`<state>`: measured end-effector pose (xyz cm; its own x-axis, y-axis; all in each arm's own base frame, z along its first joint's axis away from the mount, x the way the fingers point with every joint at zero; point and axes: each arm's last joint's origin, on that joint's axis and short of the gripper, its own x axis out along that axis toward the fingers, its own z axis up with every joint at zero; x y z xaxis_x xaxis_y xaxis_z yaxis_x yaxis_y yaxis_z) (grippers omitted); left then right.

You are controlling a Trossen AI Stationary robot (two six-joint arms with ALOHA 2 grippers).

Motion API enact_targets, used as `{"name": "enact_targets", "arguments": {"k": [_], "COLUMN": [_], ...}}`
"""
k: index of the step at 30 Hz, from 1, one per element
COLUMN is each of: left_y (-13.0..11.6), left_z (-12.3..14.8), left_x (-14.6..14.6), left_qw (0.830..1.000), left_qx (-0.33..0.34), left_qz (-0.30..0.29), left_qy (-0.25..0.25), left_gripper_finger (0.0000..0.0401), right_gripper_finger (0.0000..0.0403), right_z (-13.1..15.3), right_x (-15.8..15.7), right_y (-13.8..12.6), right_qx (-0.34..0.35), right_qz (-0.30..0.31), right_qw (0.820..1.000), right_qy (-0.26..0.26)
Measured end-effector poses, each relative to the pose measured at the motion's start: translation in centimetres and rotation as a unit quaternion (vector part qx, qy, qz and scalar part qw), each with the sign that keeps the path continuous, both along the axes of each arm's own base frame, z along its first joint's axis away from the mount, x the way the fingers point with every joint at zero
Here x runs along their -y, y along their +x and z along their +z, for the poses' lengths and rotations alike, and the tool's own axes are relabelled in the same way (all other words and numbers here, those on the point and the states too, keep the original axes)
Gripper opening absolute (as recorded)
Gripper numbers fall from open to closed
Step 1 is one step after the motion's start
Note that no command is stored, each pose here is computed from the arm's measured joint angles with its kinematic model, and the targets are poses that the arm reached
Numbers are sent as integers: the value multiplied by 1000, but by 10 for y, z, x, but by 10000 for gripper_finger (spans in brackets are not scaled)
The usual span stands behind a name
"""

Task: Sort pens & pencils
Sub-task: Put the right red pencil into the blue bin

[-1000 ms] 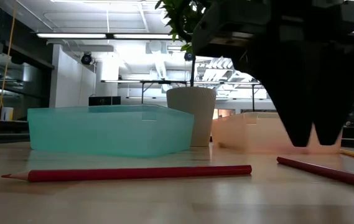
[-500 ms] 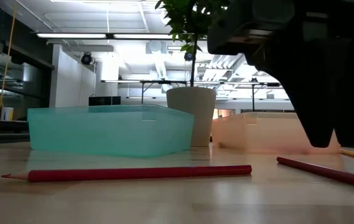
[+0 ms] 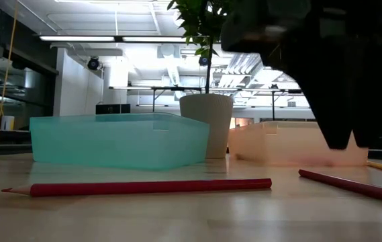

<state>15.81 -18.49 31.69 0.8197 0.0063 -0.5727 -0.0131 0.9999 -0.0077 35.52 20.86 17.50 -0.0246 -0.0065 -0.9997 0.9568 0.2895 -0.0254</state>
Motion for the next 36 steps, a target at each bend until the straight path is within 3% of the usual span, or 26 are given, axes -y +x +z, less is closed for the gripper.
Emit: {"name": "enact_targets", "arguments": {"k": [6, 13, 18, 23, 30, 36], "left_y": [0, 0, 0, 0, 0, 0], "left_z": [0, 0, 0, 0, 0, 0], "left_x": [0, 0, 0, 0, 0, 0], "left_qw": [1000, 1000, 1000, 1000, 1000, 1000], "left_qx": [0, 0, -1, -3, -3, -3], "left_qz": [0, -2, -3, -5, -5, -5], "left_qy": [1, 4, 3, 2, 2, 2], "left_gripper_finger": [134, 134, 133, 133, 133, 134], "right_gripper_finger": [116, 116, 116, 116, 116, 116], "right_z": [26, 82, 136, 191, 249, 273], "right_x": [5, 19, 46, 69, 97, 105], "right_y": [-5, -24, -68, -117, -193, -225], "right_qx": [38, 103, 101, 195, 364, 525], "right_qz": [-9, -2, -13, -44, -72, -79], "right_qw": [999, 995, 992, 974, 919, 812], "right_qy": [-7, -17, -69, -107, -132, -241]}}
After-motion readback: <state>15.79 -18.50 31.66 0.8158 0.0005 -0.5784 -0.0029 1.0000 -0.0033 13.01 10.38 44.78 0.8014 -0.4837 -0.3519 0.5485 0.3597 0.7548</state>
